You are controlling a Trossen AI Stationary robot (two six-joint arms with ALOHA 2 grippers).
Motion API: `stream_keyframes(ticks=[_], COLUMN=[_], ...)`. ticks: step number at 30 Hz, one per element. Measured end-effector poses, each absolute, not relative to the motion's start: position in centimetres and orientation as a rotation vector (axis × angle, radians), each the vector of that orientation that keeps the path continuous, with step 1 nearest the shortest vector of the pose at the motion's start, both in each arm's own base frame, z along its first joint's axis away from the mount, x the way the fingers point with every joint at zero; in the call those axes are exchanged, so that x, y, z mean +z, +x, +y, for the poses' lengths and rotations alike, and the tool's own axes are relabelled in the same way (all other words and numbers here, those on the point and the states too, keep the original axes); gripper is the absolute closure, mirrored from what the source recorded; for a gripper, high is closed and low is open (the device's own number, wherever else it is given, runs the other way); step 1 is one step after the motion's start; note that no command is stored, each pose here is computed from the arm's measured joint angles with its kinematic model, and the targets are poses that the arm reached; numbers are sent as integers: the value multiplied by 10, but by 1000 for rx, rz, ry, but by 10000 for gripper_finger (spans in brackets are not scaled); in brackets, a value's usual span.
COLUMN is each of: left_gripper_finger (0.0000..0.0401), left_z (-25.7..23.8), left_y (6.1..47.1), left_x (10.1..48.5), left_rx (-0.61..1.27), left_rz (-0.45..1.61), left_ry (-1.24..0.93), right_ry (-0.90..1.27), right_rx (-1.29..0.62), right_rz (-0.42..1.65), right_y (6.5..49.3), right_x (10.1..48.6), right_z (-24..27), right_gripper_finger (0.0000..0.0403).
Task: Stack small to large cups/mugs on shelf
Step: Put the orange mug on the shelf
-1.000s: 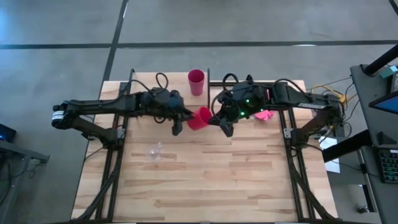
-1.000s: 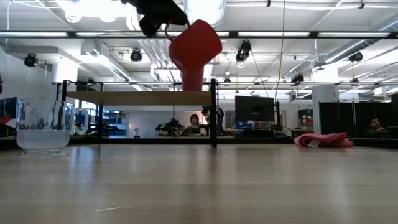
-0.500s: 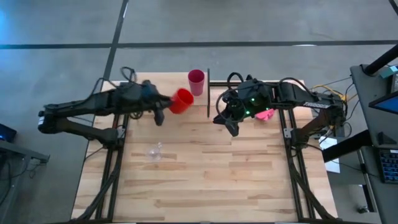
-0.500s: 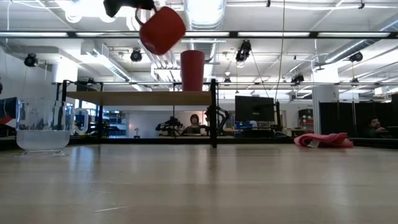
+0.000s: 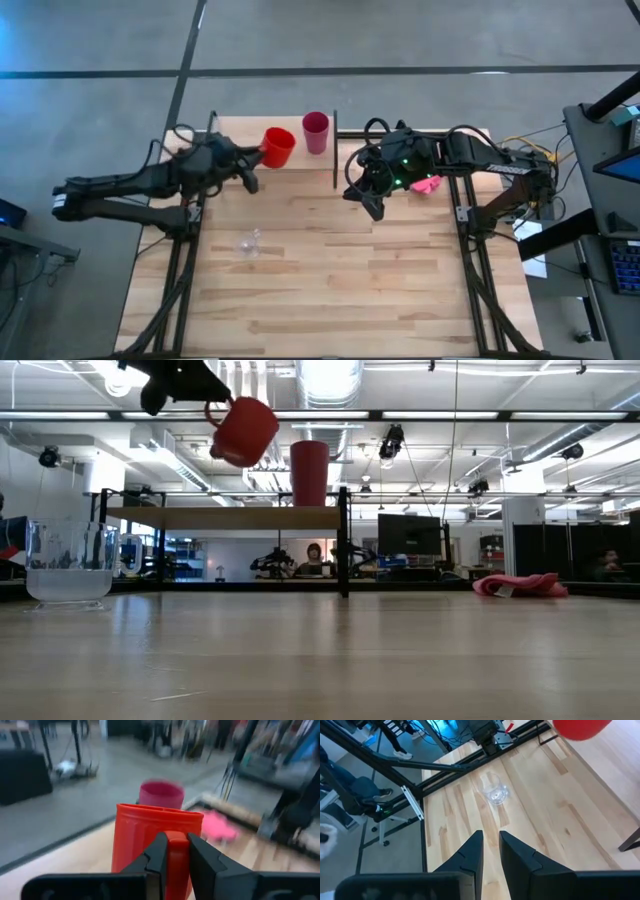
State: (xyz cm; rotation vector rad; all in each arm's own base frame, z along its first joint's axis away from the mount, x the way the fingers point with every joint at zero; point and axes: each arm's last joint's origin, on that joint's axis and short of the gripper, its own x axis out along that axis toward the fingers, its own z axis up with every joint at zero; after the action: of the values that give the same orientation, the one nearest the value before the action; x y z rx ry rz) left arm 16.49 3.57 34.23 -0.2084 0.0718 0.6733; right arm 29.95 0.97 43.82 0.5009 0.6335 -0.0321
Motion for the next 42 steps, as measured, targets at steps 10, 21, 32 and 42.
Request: stream_keyframes(ticks=[10, 21, 32, 42], left_gripper_finger=[363, 363, 363, 363], left_z=[37, 40, 45, 63], left_y=[150, 151, 159, 167], left_x=[290, 259, 239, 225], left_rx=[777, 851, 875, 968], left_rz=[-18, -56, -112, -94], left_ry=[-197, -163, -191, -289], right_ry=[494, 495, 497, 494], right_rx=[-31, -32, -30, -10], right_rz=[639, 639, 639, 645], right_y=[299, 299, 299, 299], right_x=[438, 438, 438, 438], right_z=[10, 10, 10, 17], right_gripper_finger=[346, 346, 346, 346])
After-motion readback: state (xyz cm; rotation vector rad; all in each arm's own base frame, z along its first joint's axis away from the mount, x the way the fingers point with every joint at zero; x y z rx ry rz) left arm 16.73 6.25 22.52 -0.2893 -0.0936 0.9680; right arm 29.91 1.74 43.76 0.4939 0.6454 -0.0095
